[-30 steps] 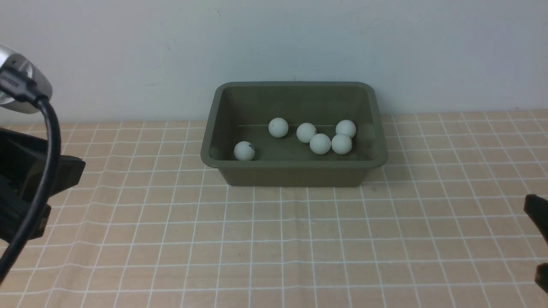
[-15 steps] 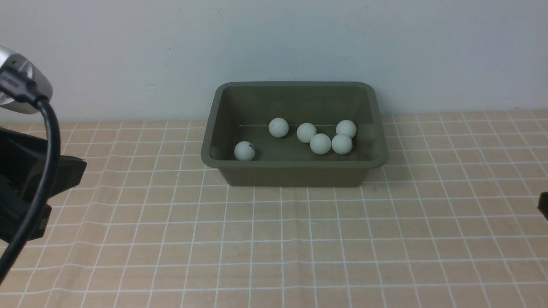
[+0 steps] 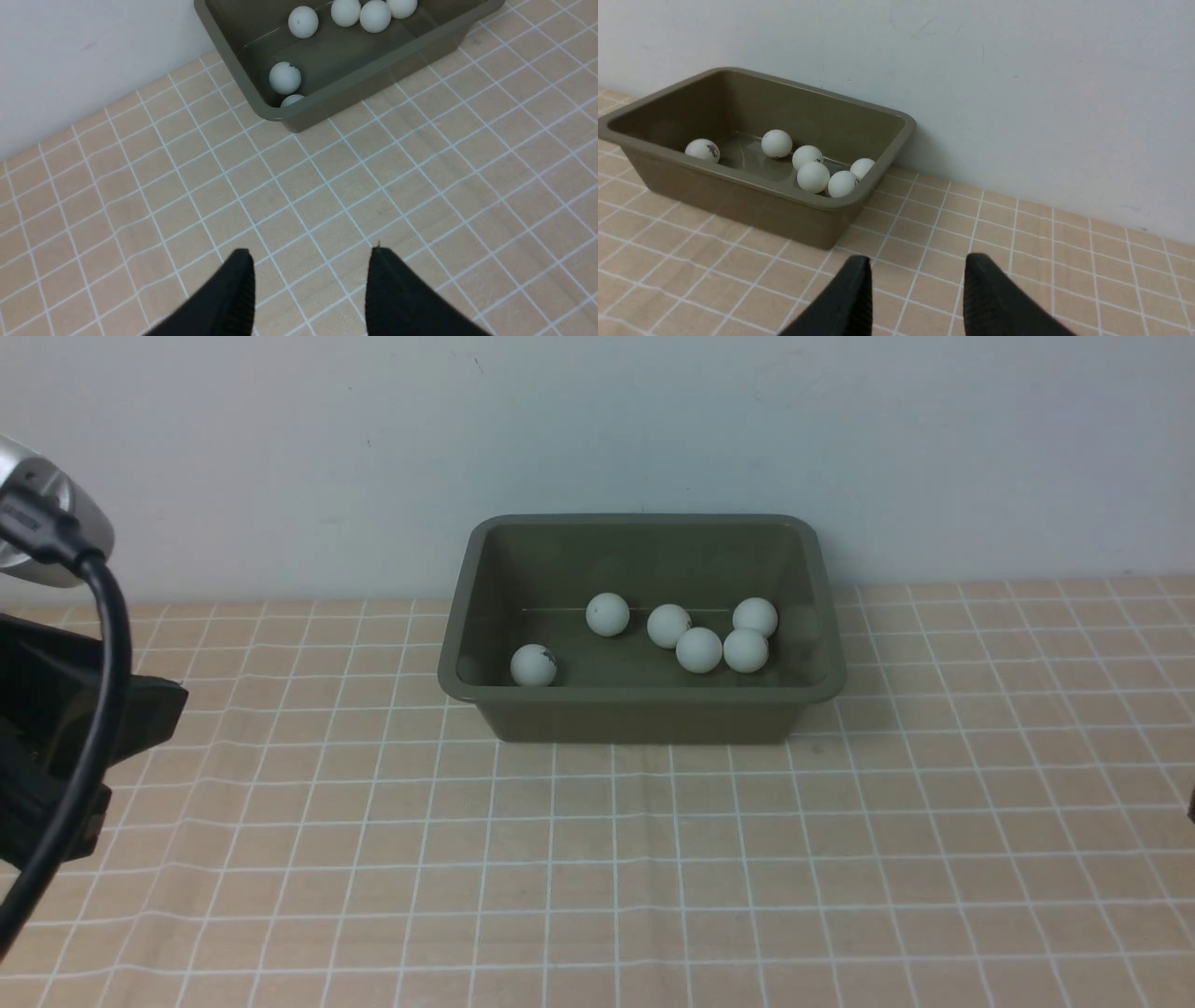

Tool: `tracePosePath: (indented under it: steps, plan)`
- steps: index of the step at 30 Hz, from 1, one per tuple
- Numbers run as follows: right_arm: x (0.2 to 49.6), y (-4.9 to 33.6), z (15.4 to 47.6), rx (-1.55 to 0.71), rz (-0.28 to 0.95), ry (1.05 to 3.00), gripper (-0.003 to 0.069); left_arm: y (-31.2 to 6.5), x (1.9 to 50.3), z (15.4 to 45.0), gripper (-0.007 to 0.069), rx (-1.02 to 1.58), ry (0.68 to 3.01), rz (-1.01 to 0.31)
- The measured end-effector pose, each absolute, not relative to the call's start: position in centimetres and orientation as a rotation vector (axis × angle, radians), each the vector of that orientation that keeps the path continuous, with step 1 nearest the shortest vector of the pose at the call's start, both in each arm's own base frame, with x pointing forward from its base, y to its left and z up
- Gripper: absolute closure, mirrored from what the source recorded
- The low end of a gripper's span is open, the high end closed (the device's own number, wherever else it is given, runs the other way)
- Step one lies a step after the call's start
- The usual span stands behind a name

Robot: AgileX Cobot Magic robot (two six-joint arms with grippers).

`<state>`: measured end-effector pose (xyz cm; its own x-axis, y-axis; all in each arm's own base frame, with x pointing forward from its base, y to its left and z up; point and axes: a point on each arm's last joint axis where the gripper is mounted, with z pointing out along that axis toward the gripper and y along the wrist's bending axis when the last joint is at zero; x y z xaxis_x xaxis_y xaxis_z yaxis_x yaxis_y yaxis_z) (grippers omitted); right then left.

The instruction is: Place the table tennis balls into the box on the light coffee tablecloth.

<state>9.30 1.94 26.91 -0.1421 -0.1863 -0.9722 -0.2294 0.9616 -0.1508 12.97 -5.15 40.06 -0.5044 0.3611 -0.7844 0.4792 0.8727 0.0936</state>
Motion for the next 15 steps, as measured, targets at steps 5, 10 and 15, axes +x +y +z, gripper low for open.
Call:
tracePosePath:
  steps: [5,10,15]
  plan:
    - [8.4,0.9,25.6,-0.348,-0.127,1.716,0.0395,-5.2,13.0,40.1,0.0359,0.610,2.151,-0.167]
    - [7.3,0.4,23.8,-0.259,-0.151,1.711,0.0395,-5.2,13.0,40.1,0.0359,0.623,2.147,-0.160]
    - [6.5,0.2,22.2,-0.188,-0.131,1.712,0.0395,-5.2,13.0,40.1,0.0359,0.623,2.147,-0.160]
